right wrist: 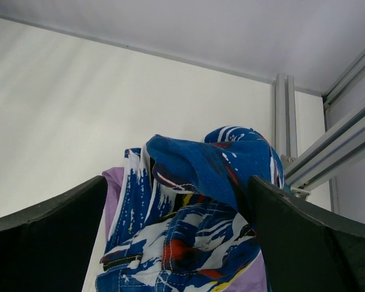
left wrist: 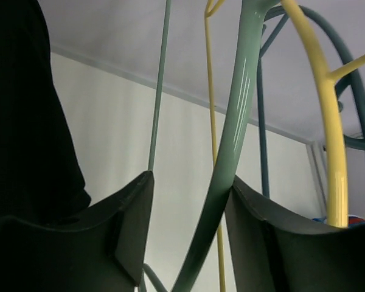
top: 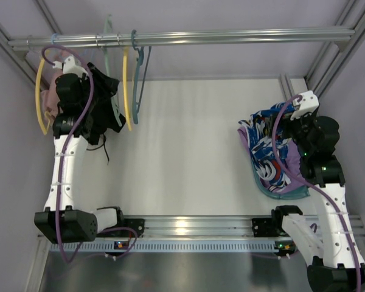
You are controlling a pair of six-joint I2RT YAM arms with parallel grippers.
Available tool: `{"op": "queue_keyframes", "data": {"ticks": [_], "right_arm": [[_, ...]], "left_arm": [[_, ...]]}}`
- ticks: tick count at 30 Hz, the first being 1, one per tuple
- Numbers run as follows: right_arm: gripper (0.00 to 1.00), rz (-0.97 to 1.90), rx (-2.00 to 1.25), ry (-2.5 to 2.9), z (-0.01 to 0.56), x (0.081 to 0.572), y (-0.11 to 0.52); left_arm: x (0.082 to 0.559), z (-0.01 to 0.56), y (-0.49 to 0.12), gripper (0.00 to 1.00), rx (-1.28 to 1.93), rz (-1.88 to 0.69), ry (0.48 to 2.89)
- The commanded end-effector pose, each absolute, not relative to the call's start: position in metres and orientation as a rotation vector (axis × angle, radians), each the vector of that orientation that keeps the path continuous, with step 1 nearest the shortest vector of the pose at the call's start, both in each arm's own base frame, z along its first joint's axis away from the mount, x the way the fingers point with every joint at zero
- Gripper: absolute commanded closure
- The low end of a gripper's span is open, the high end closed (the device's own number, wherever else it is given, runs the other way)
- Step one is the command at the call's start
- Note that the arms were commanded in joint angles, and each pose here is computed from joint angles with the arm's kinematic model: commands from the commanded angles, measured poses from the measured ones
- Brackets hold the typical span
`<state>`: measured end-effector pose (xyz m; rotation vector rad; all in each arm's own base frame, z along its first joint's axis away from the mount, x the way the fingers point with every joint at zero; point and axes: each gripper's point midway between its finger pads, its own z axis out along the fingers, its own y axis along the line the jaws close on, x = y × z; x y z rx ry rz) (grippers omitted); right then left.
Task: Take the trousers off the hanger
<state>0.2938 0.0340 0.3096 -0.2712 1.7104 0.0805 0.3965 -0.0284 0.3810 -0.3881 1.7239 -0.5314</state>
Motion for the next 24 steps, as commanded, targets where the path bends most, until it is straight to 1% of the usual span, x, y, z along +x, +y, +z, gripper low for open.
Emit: {"op": "queue_keyframes", "data": {"ticks": [1, 4, 5, 7, 8, 10, 11, 12, 13, 20, 24], "right_arm": [[0.01, 0.082, -0.257, 1.677, 0.318, 0.293, 0.033], [0.00, 0.084, -0.254, 1.674, 0.318, 0.293, 0.033], [0.00, 0.085, -0.254, 1.677, 0.318, 0.294, 0.033], [0.01, 0.086, -0.256, 1.680, 0.316, 0.294, 0.033], [0.01, 0.084, -0.253, 1.679, 0.317, 0.294, 0.033], [0.01, 0.084, -0.253, 1.681, 0.316, 0.294, 0.033], [0.01, 0.083, -0.253, 1.678, 0.316, 0.294, 0.033], [0.01, 0.084, -0.254, 1.677, 0.316, 0.294, 0.033], [0.01, 0.083, -0.253, 1.679, 0.315, 0.294, 0.033], [0.01, 0.074, -0.250, 1.677, 0.313, 0.291, 0.031], [0.00, 0.065, -0.252, 1.672, 0.315, 0.290, 0.030]], "left_arm": [[0.394, 0.396, -0.014, 0.47, -0.327, -0.349, 1.699], [0.394, 0.394, -0.020, 0.55, -0.284, -0.318, 1.706], [0.395, 0.393, -0.021, 0.64, -0.275, -0.318, 1.711], [0.396, 0.390, -0.023, 0.71, -0.258, -0.322, 1.720], [0.397, 0.388, -0.024, 0.79, -0.254, -0.325, 1.725], [0.397, 0.387, -0.025, 0.88, -0.245, -0.331, 1.728], [0.398, 0.388, -0.025, 0.95, -0.244, -0.332, 1.727], [0.400, 0.387, -0.026, 0.98, -0.238, -0.331, 1.731], [0.402, 0.387, -0.025, 1.00, -0.236, -0.329, 1.732], [0.410, 0.405, -0.040, 1.00, -0.130, -0.383, 1.695], [0.412, 0.402, -0.041, 1.00, -0.162, -0.405, 1.724]]}}
